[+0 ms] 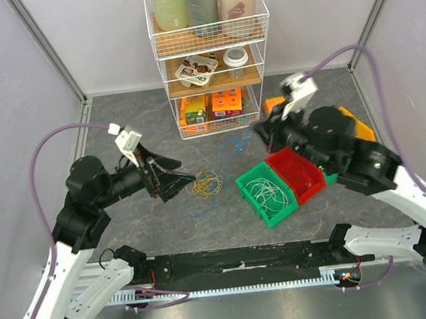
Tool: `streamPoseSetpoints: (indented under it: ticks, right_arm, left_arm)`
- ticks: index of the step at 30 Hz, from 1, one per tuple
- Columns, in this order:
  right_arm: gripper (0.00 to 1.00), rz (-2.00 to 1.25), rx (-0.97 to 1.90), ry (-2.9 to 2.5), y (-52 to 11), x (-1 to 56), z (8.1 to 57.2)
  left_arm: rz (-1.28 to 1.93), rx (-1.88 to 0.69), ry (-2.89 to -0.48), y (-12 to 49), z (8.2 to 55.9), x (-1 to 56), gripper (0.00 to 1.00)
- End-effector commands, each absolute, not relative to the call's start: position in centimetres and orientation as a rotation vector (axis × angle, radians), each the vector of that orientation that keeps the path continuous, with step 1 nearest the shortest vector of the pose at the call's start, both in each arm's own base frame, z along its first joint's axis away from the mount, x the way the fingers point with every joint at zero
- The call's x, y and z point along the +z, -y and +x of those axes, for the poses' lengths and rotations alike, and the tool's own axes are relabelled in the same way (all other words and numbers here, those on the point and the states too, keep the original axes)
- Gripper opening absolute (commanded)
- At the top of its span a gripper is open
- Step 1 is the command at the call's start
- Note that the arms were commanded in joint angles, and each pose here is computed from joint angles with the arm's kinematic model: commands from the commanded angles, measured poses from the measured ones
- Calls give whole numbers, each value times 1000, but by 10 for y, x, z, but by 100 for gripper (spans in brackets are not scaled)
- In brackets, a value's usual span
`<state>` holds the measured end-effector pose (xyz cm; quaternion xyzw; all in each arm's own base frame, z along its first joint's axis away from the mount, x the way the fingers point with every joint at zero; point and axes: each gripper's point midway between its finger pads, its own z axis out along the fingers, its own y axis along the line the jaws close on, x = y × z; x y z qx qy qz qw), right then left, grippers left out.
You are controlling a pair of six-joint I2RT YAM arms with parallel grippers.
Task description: Untangle the cables
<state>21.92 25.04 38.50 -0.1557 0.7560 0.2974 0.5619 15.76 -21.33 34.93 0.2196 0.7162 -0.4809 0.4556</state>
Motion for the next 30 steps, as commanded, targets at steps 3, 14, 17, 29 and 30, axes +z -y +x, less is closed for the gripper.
streamPoseSetpoints:
  ticks: [3, 14, 17, 29, 30]
  right_arm:
    - [0, 47, 103, -1707, -118, 449, 248]
    - [0, 295, -364, -1771, -23, 414, 286]
    - [0, 356, -464, -1802, 0, 386, 297]
    - [0, 509, -523, -1726, 52, 413, 309]
    - [0, 522, -534, -1723, 56, 414, 310]
  left_arm:
    - [518, -1091, -1602, 199, 158, 389, 88]
    - [542, -1115, -1638, 202, 155, 375, 88]
    - [546, -1113, -1638, 201, 152, 372, 88]
    - [555, -1105, -1656, 199, 149, 363, 88]
    - [560, -1110, -1659, 200, 148, 362, 88]
